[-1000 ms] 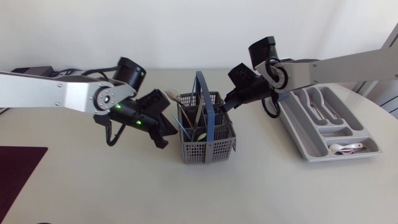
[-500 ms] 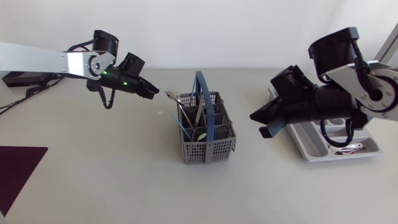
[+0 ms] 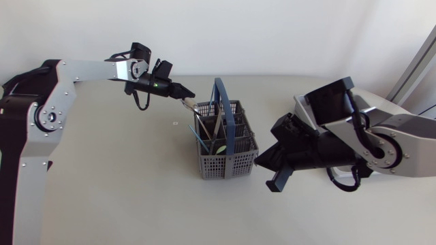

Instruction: Sort the cutlery from the basket into the organizer compartments.

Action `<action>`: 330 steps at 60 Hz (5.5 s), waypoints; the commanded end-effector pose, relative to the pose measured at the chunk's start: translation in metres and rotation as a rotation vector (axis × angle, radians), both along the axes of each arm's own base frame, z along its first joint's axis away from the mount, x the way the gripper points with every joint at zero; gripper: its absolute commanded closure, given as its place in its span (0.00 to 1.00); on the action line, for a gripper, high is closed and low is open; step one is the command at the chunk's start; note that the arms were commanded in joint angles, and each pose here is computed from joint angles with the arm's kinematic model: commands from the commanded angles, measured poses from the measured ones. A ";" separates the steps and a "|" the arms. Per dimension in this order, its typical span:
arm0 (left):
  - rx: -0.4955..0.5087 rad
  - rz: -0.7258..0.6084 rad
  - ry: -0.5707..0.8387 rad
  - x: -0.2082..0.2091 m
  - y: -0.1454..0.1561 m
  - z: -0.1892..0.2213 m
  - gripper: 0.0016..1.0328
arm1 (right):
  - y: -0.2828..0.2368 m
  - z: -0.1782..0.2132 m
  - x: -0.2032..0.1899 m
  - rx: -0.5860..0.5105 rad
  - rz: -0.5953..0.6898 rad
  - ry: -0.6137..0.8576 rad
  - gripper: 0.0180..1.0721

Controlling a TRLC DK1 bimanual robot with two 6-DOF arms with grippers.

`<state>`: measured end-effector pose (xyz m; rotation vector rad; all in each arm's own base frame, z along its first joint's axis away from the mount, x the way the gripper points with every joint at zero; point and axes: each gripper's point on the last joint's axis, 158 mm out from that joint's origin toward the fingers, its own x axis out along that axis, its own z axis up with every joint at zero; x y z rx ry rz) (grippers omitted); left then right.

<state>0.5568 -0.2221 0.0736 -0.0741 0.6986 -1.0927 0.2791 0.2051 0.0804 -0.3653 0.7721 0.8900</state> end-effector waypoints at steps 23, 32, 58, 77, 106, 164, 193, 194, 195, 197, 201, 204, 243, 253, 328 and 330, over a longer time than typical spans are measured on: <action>0.009 -0.303 0.152 -0.083 -0.006 -0.030 0.97 | 0.007 -0.040 0.025 -0.027 -0.043 0.000 0.95; -0.009 -0.381 0.194 -0.115 -0.001 -0.027 0.97 | -0.007 -0.035 0.044 -0.043 -0.106 -0.044 0.95; -0.040 -0.391 0.187 -0.180 0.037 -0.010 0.97 | -0.033 -0.015 0.104 -0.009 -0.237 -0.090 0.95; -0.040 -0.367 0.166 -0.219 0.052 -0.003 0.97 | -0.021 -0.012 0.145 0.003 -0.245 -0.094 0.95; 0.005 -0.213 0.097 -0.178 0.076 -0.005 0.97 | -0.055 -0.009 0.111 -0.003 -0.293 -0.093 0.95; 0.047 -0.252 0.107 -0.197 0.054 -0.013 0.97 | 0.001 -0.019 0.122 0.001 -0.214 -0.047 0.95; 0.062 -0.104 -0.008 -0.173 0.093 0.027 0.86 | -0.036 0.006 0.082 -0.046 -0.255 -0.138 0.74; 0.061 -0.096 -0.014 -0.171 0.093 0.029 0.86 | -0.037 0.008 0.081 -0.045 -0.256 -0.141 0.71; 0.062 -0.087 -0.021 -0.169 0.094 0.031 0.85 | -0.038 0.009 0.079 -0.045 -0.258 -0.142 0.69; 0.065 -0.067 -0.032 -0.164 0.095 0.034 0.84 | -0.040 0.013 0.077 -0.047 -0.260 -0.147 0.62; 0.071 -0.033 -0.055 -0.156 0.095 0.040 0.83 | -0.040 0.020 0.071 -0.043 -0.259 -0.155 0.54; 0.070 -0.014 -0.063 -0.150 0.094 0.043 0.83 | -0.040 0.023 0.066 -0.039 -0.256 -0.158 0.51; 0.099 0.072 -0.116 -0.136 0.093 0.053 0.73 | -0.037 0.040 0.040 -0.032 -0.238 -0.177 0.33; 0.100 0.079 -0.139 -0.142 0.095 0.060 0.73 | -0.035 0.040 0.038 -0.031 -0.231 -0.177 0.33; 0.185 0.120 -0.202 -0.131 0.063 0.042 0.79 | -0.035 0.037 0.028 -0.039 -0.224 -0.177 0.32; 0.188 0.122 -0.206 -0.130 0.062 0.042 0.82 | -0.035 0.037 0.028 -0.040 -0.223 -0.177 0.32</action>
